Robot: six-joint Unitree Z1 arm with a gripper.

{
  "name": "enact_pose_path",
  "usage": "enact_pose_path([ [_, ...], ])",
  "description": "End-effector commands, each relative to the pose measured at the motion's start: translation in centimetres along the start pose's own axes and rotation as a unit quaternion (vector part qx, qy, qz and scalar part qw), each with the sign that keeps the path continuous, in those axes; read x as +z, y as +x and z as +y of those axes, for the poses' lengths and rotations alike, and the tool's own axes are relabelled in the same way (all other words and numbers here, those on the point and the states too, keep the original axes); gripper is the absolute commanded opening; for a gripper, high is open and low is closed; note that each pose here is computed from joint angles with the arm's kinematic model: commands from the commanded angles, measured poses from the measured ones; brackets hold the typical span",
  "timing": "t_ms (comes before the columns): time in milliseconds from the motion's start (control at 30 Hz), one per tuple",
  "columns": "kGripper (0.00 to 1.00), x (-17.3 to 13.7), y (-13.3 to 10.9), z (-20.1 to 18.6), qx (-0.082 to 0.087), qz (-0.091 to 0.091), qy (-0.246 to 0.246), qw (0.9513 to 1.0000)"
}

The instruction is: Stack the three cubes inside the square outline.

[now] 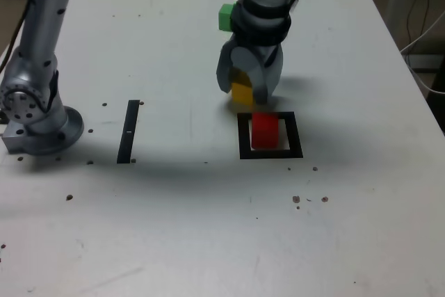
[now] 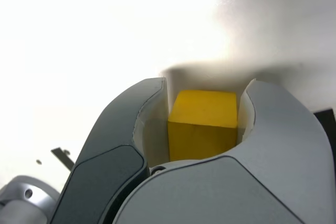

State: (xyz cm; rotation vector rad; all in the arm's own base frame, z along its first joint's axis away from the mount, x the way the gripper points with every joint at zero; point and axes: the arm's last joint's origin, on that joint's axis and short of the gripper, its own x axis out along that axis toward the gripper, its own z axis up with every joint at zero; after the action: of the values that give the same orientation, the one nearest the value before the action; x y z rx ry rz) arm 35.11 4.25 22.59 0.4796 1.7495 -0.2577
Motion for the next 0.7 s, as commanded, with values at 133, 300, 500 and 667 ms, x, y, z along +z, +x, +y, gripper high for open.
enact_pose_path([
  [133,0.30,-0.2,-3.8,-1.4,0.006,-0.007,-0.034,0.9994],
  [300,0.30,0.0,-6.2,-2.9,-0.005,-0.010,-0.064,0.9979],
  [500,0.30,0.6,-7.7,-4.9,-0.039,-0.015,-0.090,0.9950],
  [667,0.30,1.5,-7.2,-5.6,-0.063,-0.011,-0.107,0.9922],
])
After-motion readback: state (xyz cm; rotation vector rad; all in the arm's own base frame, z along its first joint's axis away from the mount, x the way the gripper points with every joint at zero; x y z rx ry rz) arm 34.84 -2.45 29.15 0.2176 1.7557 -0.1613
